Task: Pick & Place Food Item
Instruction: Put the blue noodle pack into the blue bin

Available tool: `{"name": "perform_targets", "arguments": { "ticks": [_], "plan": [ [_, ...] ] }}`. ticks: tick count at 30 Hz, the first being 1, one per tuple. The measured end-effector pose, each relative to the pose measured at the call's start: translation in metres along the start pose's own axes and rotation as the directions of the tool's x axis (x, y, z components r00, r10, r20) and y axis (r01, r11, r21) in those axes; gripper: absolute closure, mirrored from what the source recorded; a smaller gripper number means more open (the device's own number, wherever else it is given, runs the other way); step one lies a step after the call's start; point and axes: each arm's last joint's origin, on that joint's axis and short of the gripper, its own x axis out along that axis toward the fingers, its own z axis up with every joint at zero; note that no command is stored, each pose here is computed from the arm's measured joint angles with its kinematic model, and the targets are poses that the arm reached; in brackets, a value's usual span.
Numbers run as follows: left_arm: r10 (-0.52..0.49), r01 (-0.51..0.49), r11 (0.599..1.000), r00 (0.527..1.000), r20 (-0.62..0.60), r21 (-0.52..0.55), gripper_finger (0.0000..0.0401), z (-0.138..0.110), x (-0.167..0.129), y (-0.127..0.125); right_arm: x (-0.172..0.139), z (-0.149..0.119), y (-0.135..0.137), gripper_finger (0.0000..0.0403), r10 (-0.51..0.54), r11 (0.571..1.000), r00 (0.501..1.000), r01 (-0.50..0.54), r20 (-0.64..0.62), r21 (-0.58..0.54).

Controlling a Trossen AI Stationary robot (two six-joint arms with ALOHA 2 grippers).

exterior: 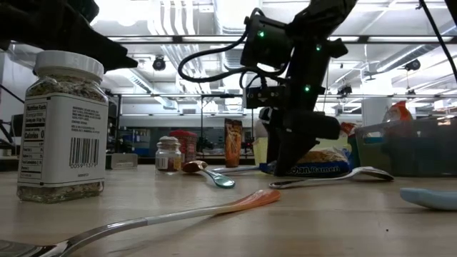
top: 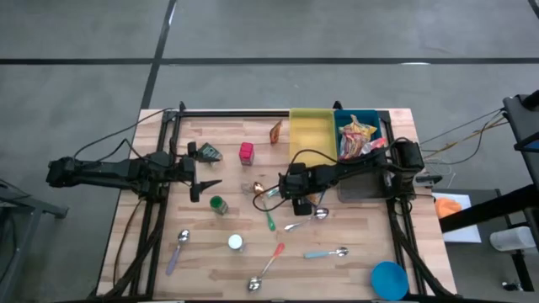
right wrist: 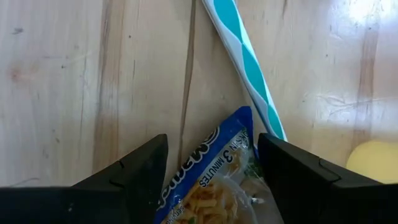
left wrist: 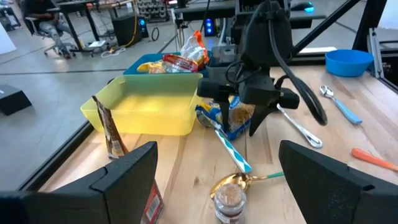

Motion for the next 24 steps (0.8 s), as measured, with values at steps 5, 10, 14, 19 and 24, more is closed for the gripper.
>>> {"name": "perform_targets", "arguments": {
  "ticks": [5, 10, 14, 19, 24],
  "plan": [
    [0.000, 0.000, 1.000, 1.000, 0.000, 0.000, 0.0061, 0.0000, 0.0001, 0.0000, 0.0011, -0.0004, 0.0002, 0.0152, -0.007, 1.000, 1.000, 0.007, -0.007, -0.002],
    [0.000, 0.000, 1.000, 1.000, 0.000, 0.000, 0.0061, 0.0000, 0.0000, 0.0000, 0.0009, -0.0007, 0.0000, 0.0166, -0.011, 1.000, 1.000, 0.011, -0.009, -0.003],
    [0.000, 0.000, 1.000, 1.000, 0.000, 0.000, 0.0061, 0.0000, 0.0000, 0.0000, 0.0009, -0.0008, 0.0013, 0.0218, -0.006, 1.000, 1.000, 0.006, -0.009, -0.006],
    [0.000, 0.000, 1.000, 1.000, 0.000, 0.000, 0.0061, 0.0000, 0.0001, 0.0000, 0.0015, -0.0012, 0.0016, 0.0301, 0.000, 1.000, 1.000, 0.000, -0.010, -0.006],
    [0.000, 0.000, 1.000, 1.000, 0.000, 0.000, 0.0061, 0.0000, 0.0001, 0.0000, 0.0019, -0.0013, 0.0012, 0.0374, -0.009, 1.000, 1.000, 0.009, -0.010, 0.022]
  ]
}}
